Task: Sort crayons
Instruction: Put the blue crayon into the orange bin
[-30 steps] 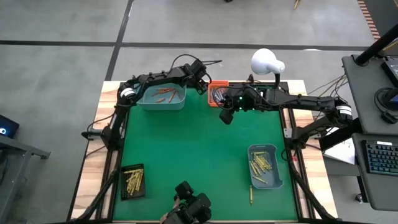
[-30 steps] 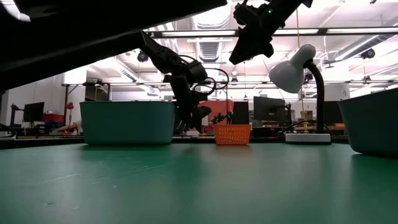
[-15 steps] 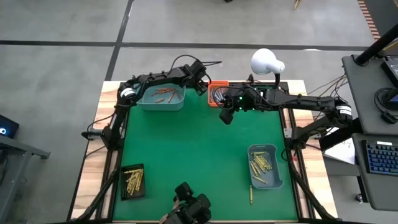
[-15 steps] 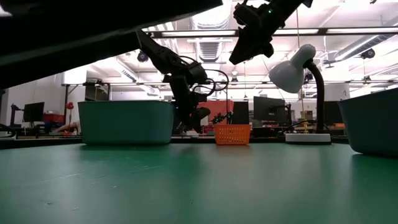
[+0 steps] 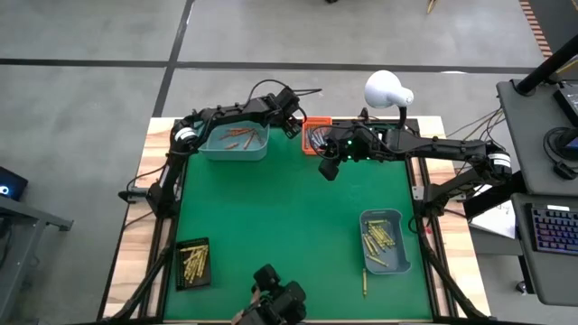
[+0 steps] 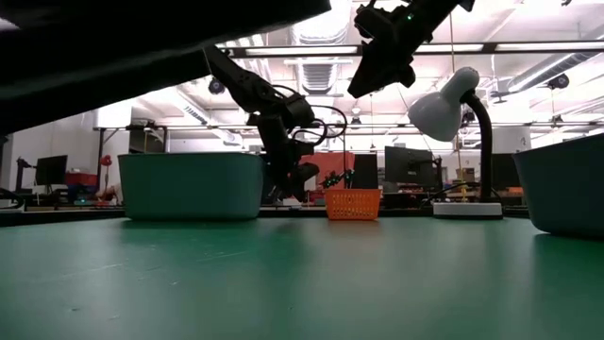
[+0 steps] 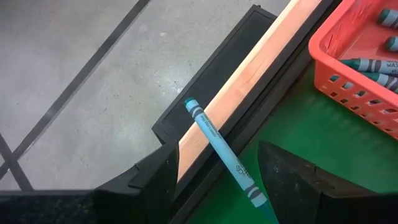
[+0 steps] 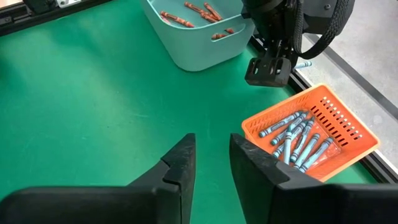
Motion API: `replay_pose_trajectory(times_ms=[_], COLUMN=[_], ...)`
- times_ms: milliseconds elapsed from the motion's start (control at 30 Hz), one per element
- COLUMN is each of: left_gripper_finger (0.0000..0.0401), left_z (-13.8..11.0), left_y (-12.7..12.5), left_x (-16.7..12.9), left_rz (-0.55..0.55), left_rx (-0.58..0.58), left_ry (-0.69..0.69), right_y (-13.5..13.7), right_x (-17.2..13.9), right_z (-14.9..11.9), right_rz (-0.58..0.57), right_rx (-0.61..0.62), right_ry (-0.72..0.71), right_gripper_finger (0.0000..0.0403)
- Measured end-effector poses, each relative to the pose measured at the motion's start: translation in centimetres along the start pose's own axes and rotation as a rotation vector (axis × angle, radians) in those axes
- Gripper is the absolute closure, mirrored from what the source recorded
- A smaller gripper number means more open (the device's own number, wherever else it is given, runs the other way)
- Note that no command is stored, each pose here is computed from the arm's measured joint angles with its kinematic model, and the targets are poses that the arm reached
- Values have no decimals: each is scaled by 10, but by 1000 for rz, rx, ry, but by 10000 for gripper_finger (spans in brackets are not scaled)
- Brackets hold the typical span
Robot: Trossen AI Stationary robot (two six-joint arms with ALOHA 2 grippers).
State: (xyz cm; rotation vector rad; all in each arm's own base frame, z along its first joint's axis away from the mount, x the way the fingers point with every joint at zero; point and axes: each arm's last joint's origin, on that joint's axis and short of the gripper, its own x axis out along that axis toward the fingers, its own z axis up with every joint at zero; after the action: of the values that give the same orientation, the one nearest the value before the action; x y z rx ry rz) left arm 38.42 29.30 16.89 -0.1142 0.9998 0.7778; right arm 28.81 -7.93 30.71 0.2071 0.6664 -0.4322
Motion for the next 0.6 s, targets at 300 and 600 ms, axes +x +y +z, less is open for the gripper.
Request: replay_pose_trajectory(times_ms=[300, 600], left_gripper_finger=[200, 200], left_z=[-1, 0], left_y=[0, -1], left_x=[0, 0], left_rz=[5, 5], left_rx=[-12, -14], left_ry=[12, 5], right_y=[0, 0], right_x=[0, 0], right_z=[0, 0], right_rz=[0, 0], right_rx=[3, 4], right_ry=[0, 0], right_gripper_finger=[321, 312])
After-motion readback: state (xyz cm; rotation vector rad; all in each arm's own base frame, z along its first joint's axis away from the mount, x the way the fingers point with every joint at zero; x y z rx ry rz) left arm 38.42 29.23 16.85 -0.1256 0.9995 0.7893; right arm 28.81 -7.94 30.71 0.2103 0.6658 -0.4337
